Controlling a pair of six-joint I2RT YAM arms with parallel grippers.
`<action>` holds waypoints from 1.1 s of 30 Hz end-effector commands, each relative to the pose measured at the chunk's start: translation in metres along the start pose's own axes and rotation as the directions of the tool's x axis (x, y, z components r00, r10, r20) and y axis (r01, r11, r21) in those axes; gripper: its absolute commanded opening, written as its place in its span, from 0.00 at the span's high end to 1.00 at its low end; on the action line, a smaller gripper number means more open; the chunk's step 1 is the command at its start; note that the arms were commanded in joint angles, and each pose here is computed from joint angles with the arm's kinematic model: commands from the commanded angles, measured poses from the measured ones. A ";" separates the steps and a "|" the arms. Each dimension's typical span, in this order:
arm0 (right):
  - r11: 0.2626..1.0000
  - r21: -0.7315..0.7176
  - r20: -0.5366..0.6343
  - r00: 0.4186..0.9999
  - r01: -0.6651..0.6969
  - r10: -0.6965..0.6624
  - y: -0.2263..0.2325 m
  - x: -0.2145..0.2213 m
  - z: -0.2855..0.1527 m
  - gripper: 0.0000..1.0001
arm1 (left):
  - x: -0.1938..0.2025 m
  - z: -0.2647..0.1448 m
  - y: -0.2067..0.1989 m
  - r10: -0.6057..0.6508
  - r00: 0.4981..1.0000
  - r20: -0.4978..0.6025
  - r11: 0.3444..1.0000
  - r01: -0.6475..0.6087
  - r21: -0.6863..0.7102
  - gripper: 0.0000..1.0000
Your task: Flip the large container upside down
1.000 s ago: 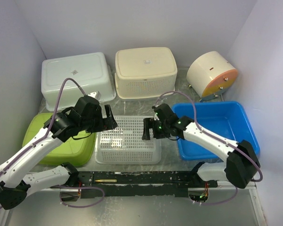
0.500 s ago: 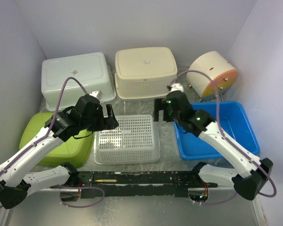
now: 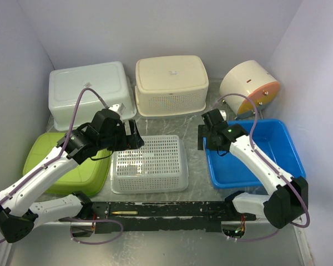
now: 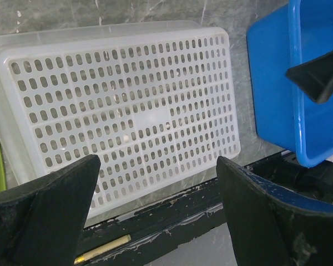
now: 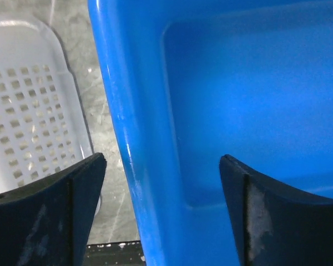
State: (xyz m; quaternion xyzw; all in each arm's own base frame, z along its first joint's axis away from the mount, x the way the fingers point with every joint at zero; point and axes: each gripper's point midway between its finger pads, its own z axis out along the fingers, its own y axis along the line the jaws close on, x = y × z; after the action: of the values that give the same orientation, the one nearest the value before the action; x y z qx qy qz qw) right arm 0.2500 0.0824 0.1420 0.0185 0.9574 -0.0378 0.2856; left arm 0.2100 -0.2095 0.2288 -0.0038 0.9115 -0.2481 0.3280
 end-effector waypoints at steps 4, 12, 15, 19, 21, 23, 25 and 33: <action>0.990 -0.139 -0.100 0.995 0.001 -0.015 0.022 0.033 0.012 0.44 | -0.003 0.000 -0.012 0.022 1.000 0.013 0.998 -0.022 0.060 0.03; 0.971 -0.238 -0.022 1.000 0.011 -0.017 0.034 0.002 -0.023 0.82 | -0.006 0.011 -0.020 0.050 0.999 0.002 0.995 -0.050 0.082 0.03; 0.974 -0.225 0.009 1.000 0.004 -0.002 0.030 -0.001 -0.024 0.67 | -0.009 0.016 -0.022 0.065 0.998 0.003 0.995 -0.065 0.080 0.03; 0.990 -0.143 -0.096 0.995 -0.010 -0.004 0.021 0.027 0.002 0.31 | -0.011 0.018 -0.027 0.071 0.998 -0.001 0.993 -0.070 0.091 0.03; 0.991 -0.129 -0.125 0.992 -0.017 0.000 0.021 0.037 0.013 0.30 | -0.011 0.018 -0.028 0.070 0.998 0.002 0.993 -0.070 0.097 0.03; 0.991 -0.134 -0.128 0.992 -0.026 0.008 0.023 0.041 0.018 0.38 | -0.011 0.018 -0.027 0.070 0.998 0.004 0.993 -0.071 0.096 0.03; 0.987 -0.157 -0.118 0.993 -0.026 0.008 0.027 0.036 0.014 0.53 | -0.011 0.017 -0.025 0.075 0.997 0.002 0.993 -0.074 0.088 0.03; 0.946 -0.321 0.062 0.996 -0.044 0.067 0.047 -0.051 -0.076 1.00 | -0.015 0.012 -0.027 0.077 0.997 0.019 0.993 -0.079 0.091 0.03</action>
State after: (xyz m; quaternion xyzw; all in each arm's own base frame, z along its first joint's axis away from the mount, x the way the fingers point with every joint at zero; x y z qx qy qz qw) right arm 0.2320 0.1109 0.1458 -0.0063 0.9715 0.0459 0.2325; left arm 0.2213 -0.2286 0.2155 0.0321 0.9143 -0.2513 0.3161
